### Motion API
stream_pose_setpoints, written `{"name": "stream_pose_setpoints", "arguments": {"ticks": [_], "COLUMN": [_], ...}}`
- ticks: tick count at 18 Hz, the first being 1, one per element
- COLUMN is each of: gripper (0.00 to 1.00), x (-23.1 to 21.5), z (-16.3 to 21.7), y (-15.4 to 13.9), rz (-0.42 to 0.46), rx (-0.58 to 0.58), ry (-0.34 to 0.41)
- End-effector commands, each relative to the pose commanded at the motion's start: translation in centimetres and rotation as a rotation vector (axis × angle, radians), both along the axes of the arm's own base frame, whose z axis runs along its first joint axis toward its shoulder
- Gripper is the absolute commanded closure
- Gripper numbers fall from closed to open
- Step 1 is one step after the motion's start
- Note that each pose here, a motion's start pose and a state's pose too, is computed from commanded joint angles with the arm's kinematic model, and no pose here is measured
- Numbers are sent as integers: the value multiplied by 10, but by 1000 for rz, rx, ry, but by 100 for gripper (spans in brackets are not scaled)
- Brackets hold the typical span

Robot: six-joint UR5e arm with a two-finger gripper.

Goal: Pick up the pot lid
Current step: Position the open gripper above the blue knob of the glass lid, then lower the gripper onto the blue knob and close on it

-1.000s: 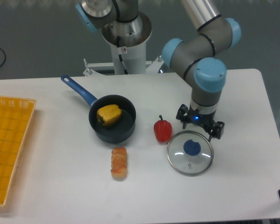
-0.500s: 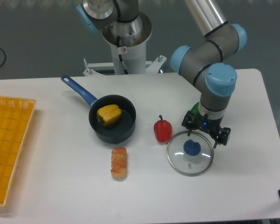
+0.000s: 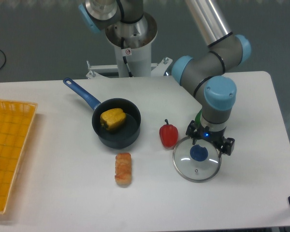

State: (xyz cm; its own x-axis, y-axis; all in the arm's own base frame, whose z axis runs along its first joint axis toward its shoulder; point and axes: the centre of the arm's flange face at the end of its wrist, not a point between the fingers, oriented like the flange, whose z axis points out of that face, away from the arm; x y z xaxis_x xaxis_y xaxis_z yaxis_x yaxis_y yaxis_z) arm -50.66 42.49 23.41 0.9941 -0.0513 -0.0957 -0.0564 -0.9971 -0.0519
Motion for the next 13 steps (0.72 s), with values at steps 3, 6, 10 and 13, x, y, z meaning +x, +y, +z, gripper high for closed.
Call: {"name": "stream_pose_setpoints", "arguments": {"ticks": [3, 6, 10, 13], "gripper": [0, 0, 0, 0], "x": [2, 0, -2, -2], "z": [-2, -2, -9, -11], "y": [2, 3, 3, 3], "rz": [-5, -10, -8, -5], "rx": [-1, -3, -30, -33], "ry": [-3, 0, 3, 0]}}
